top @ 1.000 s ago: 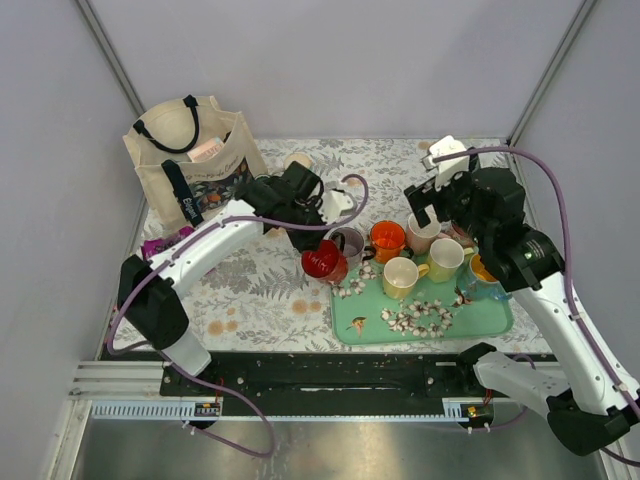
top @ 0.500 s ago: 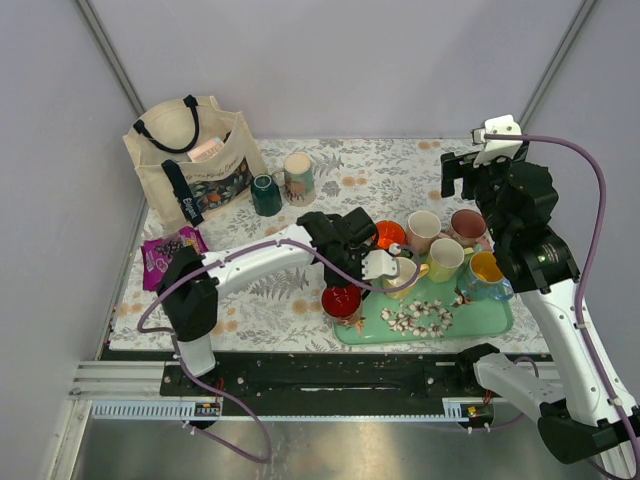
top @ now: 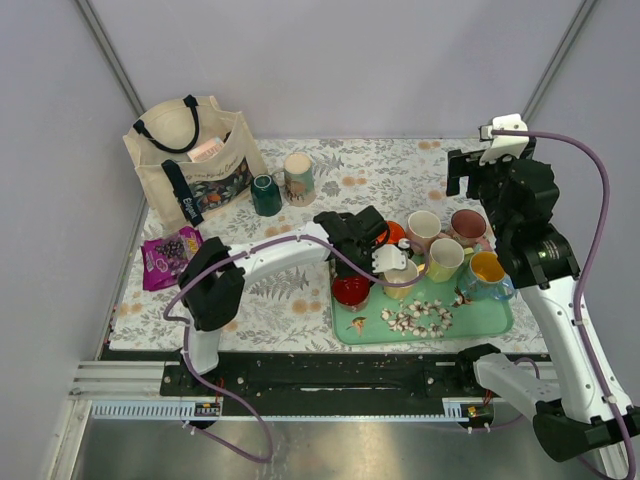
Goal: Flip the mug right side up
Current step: Place the cup on the tray.
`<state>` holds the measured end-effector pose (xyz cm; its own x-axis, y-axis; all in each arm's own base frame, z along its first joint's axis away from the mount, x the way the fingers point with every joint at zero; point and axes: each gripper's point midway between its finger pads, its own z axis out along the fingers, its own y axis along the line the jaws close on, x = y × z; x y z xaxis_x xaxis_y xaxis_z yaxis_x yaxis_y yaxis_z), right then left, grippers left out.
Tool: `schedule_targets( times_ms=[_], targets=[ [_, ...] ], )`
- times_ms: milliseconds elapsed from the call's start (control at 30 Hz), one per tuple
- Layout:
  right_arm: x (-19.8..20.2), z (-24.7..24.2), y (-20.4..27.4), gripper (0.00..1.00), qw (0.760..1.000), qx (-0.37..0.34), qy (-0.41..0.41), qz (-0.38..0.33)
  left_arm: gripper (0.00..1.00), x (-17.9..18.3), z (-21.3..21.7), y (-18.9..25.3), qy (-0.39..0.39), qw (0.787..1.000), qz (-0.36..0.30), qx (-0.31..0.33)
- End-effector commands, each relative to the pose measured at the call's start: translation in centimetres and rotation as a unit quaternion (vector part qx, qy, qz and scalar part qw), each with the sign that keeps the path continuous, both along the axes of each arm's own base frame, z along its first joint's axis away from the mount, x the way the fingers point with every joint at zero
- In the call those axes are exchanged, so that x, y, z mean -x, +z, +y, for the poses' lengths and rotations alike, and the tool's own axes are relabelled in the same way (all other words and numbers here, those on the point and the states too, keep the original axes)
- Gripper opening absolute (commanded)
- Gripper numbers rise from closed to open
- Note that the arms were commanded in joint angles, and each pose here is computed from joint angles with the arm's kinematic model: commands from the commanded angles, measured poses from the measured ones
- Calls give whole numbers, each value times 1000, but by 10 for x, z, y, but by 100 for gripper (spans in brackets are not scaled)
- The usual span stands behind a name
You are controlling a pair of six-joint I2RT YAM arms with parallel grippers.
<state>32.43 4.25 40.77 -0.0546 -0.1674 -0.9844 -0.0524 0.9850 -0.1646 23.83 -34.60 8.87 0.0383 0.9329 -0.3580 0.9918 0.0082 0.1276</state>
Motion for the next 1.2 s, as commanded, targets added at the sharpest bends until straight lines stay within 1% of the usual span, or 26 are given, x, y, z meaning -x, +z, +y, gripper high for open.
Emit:
schedule_targets(
  times_ms=[0,133,233,333,400,500,600,733,833,900,967,1067,1167],
  targets=[
    [1,-3,9,95,1000,-13,-8,-5,0,-24,-36,21,3,997,-39,60],
    [-1,-2,2,95,1000,-18,-9,10,1,-32,-41,21,7,997,-55,60],
    [-3,-1,1,95,1000,-20,-7,13,4,-34,-39,18,7,997,-60,56],
    [-6,1,-1,94,1000,-23,-6,17,15,-36,-35,17,12,997,-65,48],
    [-7,2,-2,94,1000,-25,-4,18,18,-38,-33,20,21,996,-72,46],
    [-8,4,-3,94,999,-27,0,20,28,-40,-33,27,35,995,-76,52],
    [-9,4,-4,95,999,-29,-1,22,37,-45,-31,43,55,992,-94,60],
    [-13,6,-4,94,999,-33,-1,20,43,-44,-23,81,68,988,-112,81],
    [-13,6,-1,94,999,-34,0,15,51,-49,-2,116,89,980,-150,92],
    [-14,6,-5,94,999,-32,2,17,59,-58,17,140,115,973,-167,113],
    [-14,5,-9,95,999,-31,2,20,69,-70,39,161,154,963,-173,138],
    [-13,8,-16,94,999,-30,11,28,82,-101,74,171,229,946,-171,153],
    [-14,11,-20,95,999,-28,21,33,85,-143,108,167,301,928,-161,150]
  ],
)
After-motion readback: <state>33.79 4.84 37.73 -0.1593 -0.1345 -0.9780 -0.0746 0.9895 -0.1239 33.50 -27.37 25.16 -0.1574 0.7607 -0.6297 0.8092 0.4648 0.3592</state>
